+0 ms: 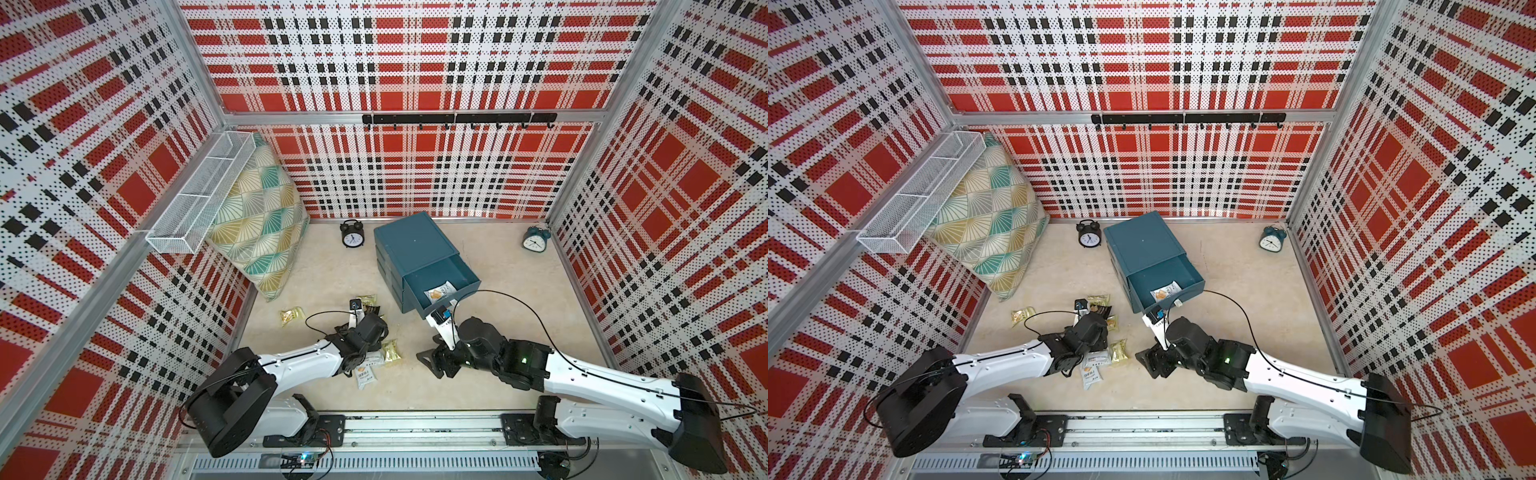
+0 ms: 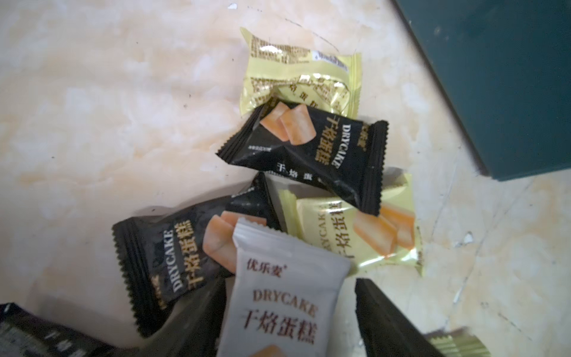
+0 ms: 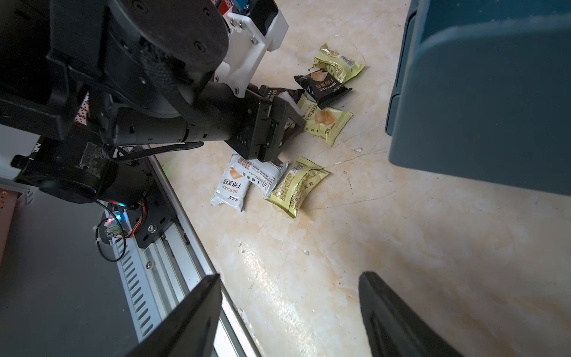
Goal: Place the cookies into the drawer by color
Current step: Pick up the cookie at the center of the board.
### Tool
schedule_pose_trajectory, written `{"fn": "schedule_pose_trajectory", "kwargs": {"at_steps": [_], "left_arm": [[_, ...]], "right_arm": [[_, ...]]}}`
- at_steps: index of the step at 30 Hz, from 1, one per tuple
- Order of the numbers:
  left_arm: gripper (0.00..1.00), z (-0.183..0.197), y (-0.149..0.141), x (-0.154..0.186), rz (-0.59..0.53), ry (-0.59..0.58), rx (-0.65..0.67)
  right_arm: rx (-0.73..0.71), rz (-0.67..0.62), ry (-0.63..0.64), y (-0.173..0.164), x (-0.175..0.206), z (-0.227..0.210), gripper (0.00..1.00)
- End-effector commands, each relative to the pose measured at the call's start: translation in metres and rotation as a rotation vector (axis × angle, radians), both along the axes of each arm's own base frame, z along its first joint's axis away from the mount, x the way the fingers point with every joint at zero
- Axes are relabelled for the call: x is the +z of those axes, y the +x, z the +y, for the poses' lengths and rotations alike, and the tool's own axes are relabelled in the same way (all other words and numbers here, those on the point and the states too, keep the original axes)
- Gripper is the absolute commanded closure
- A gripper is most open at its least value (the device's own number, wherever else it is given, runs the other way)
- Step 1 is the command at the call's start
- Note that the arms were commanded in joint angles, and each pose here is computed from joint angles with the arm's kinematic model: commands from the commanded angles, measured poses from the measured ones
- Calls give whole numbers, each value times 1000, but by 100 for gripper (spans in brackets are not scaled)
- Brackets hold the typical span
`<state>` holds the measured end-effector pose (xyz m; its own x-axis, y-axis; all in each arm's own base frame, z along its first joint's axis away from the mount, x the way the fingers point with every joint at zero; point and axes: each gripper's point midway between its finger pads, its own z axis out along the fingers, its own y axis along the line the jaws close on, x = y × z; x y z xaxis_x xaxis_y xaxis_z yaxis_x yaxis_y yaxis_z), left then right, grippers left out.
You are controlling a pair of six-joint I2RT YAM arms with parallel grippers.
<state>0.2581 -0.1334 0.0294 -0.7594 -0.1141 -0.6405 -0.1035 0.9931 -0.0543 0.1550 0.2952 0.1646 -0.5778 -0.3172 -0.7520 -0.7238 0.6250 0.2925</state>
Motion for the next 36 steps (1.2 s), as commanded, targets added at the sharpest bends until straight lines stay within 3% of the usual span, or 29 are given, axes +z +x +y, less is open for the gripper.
{"fn": "schedule_pose_trajectory", "kwargs": {"at_steps": [1,8,14,20,28,36], "left_arm": [[39,-2,0,-1,8,27,1],[64,-7,-2,4,-9,4,-1],[67,-14,1,30,-80,-53,-18],[68,-35,-1,78,-236,-195,-108],[71,-63,-29,147,-495,-400,-274],[72,-89,-57,166,-588,-425,-410]], "right_arm": [[0,-2,23,-2,3,1,23],[-17,-6,22,-1,4,-2,23],[-89,1,17,9,7,-4,24],[-87,48,65,14,22,14,26],[-65,141,208,28,62,36,31],[1,167,303,29,91,47,33]]}}
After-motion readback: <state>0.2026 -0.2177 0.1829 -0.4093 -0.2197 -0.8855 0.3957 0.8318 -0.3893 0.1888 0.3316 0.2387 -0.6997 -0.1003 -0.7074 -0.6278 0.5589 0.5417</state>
